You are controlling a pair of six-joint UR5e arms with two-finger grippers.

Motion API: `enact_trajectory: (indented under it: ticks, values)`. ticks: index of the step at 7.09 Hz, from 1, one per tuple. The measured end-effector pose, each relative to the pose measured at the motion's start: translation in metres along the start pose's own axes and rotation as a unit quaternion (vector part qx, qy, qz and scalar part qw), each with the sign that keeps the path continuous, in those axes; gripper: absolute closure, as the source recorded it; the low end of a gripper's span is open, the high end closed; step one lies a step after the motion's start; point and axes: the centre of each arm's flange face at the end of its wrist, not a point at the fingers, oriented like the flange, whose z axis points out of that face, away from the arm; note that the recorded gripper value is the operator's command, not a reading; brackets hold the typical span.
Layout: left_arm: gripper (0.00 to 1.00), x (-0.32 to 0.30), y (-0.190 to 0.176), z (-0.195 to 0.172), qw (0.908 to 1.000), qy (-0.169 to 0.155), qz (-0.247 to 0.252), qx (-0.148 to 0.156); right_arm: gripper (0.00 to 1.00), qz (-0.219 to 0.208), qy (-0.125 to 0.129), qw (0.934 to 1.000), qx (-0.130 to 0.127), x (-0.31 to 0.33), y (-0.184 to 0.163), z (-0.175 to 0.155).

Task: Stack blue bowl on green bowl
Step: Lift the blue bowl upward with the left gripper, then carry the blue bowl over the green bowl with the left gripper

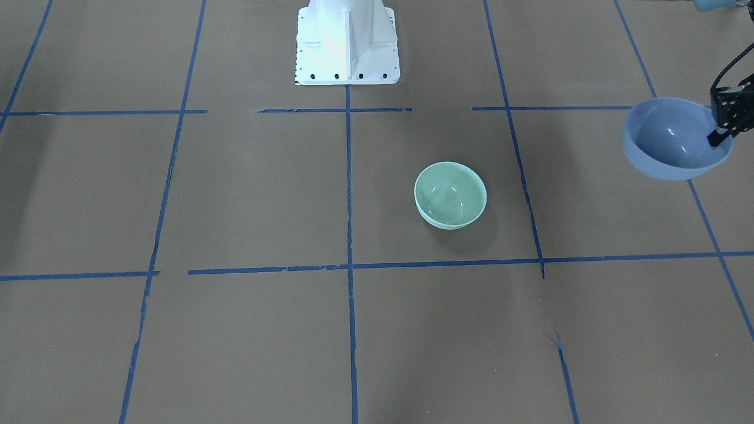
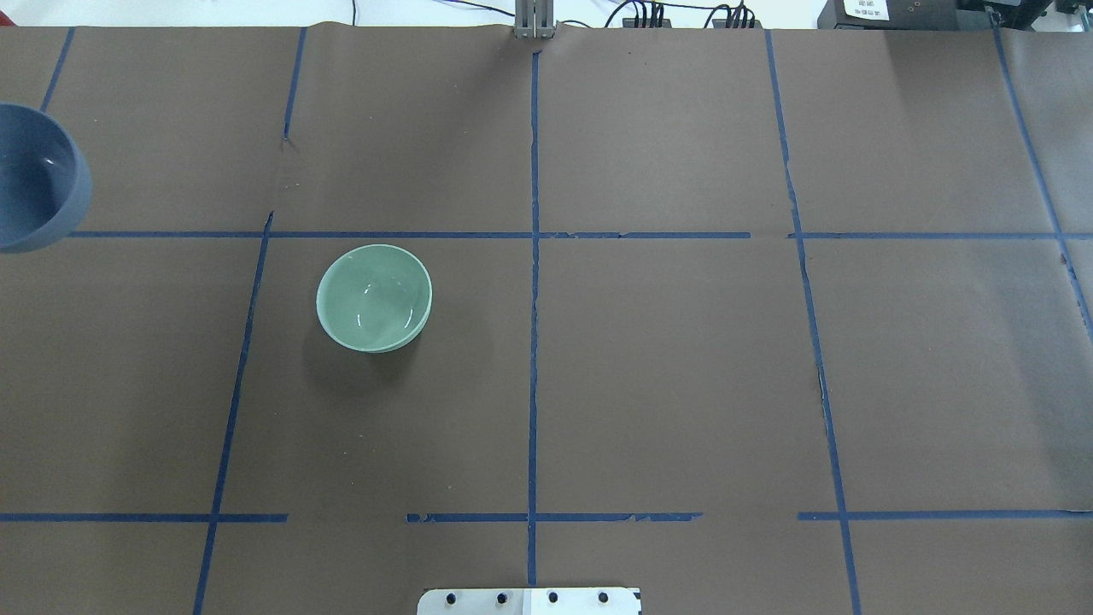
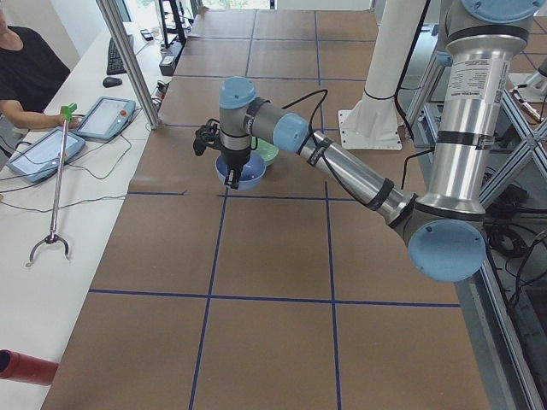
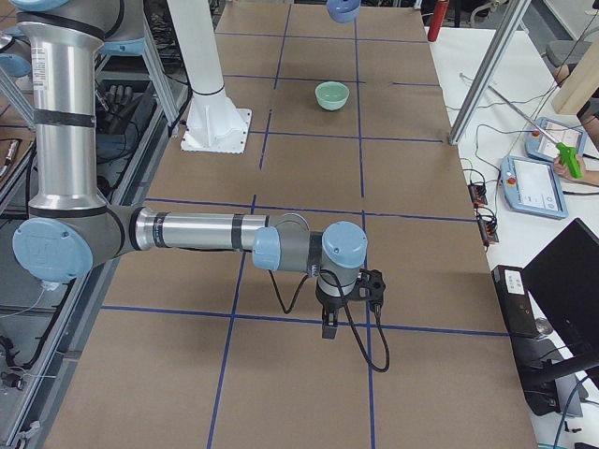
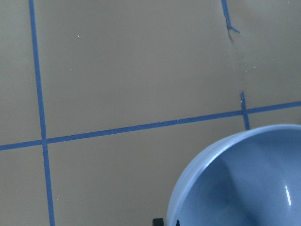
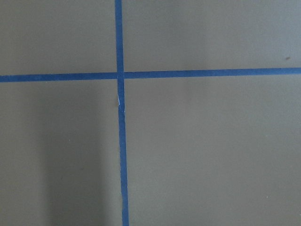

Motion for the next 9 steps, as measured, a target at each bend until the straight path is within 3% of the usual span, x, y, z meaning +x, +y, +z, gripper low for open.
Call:
enact_trajectory:
  ticks: [4, 6, 9]
  values:
    - [1.0, 0.173, 0.005, 0.013, 0.9927, 0.082, -0.074, -0.05, 0.0, 0.0, 0.0, 1.0, 0.0, 0.0, 0.0, 0.0]
    - [1.0, 0.241, 0.014, 0.057, 0.988, 0.099, -0.096, -0.07, 0.0, 0.0, 0.0, 1.0, 0.0, 0.0, 0.0, 0.0]
    - [1.0, 0.26, 0.007, 0.137, 0.9858, 0.108, -0.113, -0.061, 0.0, 0.0, 0.0, 1.0, 0.0, 0.0, 0.0, 0.0]
